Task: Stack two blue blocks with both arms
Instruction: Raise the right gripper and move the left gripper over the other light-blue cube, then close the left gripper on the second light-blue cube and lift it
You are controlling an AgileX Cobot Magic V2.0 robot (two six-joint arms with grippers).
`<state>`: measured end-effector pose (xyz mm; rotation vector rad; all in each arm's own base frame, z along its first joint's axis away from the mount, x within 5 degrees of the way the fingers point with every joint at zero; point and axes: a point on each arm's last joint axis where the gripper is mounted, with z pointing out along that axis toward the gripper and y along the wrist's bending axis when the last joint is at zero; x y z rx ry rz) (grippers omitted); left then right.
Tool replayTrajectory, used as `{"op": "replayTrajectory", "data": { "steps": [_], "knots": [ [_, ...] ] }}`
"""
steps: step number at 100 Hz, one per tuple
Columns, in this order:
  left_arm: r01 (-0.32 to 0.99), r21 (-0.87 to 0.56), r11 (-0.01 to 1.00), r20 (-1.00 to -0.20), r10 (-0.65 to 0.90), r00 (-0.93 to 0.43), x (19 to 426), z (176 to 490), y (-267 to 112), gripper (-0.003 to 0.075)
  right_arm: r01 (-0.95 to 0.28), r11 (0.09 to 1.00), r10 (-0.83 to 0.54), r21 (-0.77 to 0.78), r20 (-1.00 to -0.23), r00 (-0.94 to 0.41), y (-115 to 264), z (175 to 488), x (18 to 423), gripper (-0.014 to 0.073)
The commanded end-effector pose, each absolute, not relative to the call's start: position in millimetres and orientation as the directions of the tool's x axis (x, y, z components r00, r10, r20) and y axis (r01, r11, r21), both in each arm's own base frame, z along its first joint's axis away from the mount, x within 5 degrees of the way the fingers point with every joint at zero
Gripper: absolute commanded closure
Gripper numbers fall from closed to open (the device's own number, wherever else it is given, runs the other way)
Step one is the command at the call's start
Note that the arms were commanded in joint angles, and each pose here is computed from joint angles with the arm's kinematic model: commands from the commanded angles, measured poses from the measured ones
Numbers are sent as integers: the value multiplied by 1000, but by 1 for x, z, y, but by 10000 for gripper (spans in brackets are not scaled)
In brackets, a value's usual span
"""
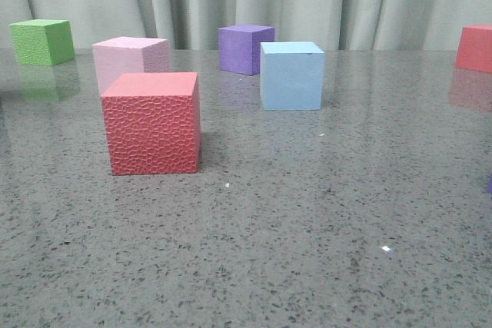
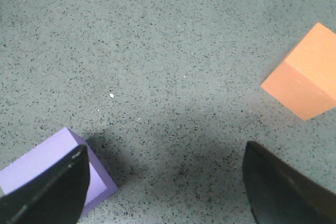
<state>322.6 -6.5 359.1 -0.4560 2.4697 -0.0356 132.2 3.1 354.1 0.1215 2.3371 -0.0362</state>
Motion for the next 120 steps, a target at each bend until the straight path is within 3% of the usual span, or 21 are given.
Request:
{"op": "replayTrajectory", "data": {
  "steps": [1,35,90,120],
  "knots": [
    [-347,-179,921,-638,-377,-672,319,379,-4,79,84,996,59,8,-777,-626,3,366,133,4],
    [-363,-149,920,-556,-381,-739,339,347,-19,83,83,996,61,11,-777,-627,3,366,133,4],
    [-427,-134,894,-550,-426,-718,346,337,-21,83,83,996,61,11,-776,-628,3,366,133,4],
    [-451,-103,886,-500,-439,-747,355,318,-22,83,84,996,61,11,-775,-629,3,366,133,4]
  ]
}}
